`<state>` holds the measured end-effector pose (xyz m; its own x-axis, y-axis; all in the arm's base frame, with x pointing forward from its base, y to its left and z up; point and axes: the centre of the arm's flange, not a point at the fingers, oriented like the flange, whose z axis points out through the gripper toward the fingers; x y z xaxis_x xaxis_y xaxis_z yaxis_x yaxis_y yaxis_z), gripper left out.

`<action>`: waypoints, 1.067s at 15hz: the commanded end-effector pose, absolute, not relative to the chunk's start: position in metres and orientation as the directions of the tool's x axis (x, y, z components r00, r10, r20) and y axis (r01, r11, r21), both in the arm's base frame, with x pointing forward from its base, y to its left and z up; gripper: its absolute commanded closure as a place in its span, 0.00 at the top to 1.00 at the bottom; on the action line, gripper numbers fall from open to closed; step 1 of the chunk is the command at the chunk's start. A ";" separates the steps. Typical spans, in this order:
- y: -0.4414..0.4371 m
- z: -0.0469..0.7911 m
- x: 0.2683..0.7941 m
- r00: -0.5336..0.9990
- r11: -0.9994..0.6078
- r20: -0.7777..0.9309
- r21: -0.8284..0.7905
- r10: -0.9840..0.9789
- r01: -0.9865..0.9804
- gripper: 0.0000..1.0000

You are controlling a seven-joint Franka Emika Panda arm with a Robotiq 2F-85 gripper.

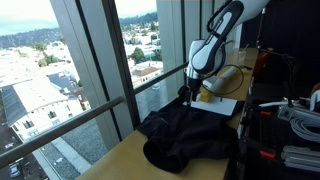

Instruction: Close the zip of the jersey

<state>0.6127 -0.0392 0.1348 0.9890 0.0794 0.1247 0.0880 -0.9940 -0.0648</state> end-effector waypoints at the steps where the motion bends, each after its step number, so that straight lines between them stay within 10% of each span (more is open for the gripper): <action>1: -0.026 0.130 0.620 0.989 -0.996 0.133 -0.060 0.061 0.069 1.00; 16: -0.027 0.124 0.573 0.996 -0.999 0.087 -0.042 0.004 0.008 1.00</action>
